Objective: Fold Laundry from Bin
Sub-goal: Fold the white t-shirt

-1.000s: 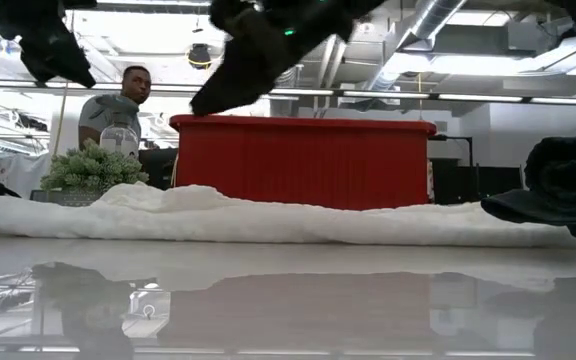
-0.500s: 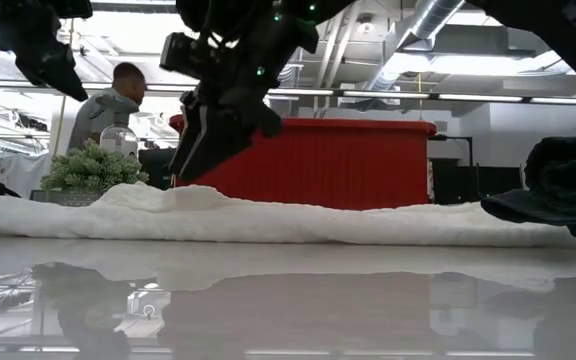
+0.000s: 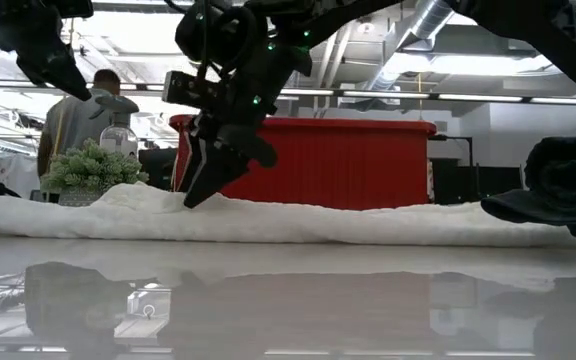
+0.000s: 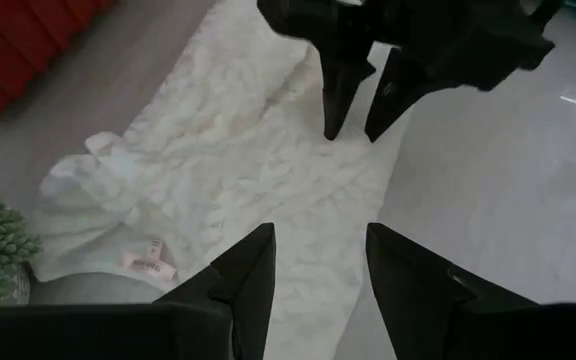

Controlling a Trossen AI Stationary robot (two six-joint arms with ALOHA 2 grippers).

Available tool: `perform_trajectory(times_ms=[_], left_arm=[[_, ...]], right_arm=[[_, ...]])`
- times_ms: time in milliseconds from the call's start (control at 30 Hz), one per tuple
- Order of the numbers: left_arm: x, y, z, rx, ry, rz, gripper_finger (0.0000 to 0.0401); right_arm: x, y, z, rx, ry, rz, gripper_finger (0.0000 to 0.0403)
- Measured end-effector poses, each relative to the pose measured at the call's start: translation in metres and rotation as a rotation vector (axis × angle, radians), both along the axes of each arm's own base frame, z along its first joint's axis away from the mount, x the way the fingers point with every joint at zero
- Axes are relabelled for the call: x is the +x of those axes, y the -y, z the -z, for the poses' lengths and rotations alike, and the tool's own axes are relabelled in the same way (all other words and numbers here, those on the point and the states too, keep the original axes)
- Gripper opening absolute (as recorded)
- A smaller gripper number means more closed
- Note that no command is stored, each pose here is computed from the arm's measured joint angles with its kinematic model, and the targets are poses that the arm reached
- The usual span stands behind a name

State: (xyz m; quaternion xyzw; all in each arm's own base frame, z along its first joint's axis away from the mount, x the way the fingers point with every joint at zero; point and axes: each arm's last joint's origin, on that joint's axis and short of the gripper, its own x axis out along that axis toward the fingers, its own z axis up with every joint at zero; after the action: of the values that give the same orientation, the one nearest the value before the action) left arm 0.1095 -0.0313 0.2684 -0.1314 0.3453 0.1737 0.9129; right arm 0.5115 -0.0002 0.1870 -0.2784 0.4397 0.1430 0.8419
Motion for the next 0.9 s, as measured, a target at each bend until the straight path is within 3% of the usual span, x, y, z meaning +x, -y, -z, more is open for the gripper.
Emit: perform_trajectory(times_ms=[133,367,567,700,900], left_arm=[[0.000,0.000,0.000,0.013,-0.001,0.004,0.0147],[0.000,-0.001,0.000,0.025,0.001,-0.002,0.0147],[0.000,-0.001,0.000,0.038,0.017,-0.036,0.0147],[0.001,-0.001,0.010,0.003,0.019,-0.090,0.0147],[-0.004,-0.004,0.043,-0.179,0.044,-0.349,0.0147]], right_arm=[[0.003,0.000,-0.002,-0.012,0.036,-0.010,0.0146],[0.003,0.001,-0.001,-0.047,0.027,0.017,0.0021],[0.001,0.003,-0.006,-0.008,0.037,0.074,0.0031],[0.000,0.003,-0.015,0.018,0.059,0.066,0.0018],[0.000,0.005,-0.016,0.020,0.058,0.069,0.0030]])
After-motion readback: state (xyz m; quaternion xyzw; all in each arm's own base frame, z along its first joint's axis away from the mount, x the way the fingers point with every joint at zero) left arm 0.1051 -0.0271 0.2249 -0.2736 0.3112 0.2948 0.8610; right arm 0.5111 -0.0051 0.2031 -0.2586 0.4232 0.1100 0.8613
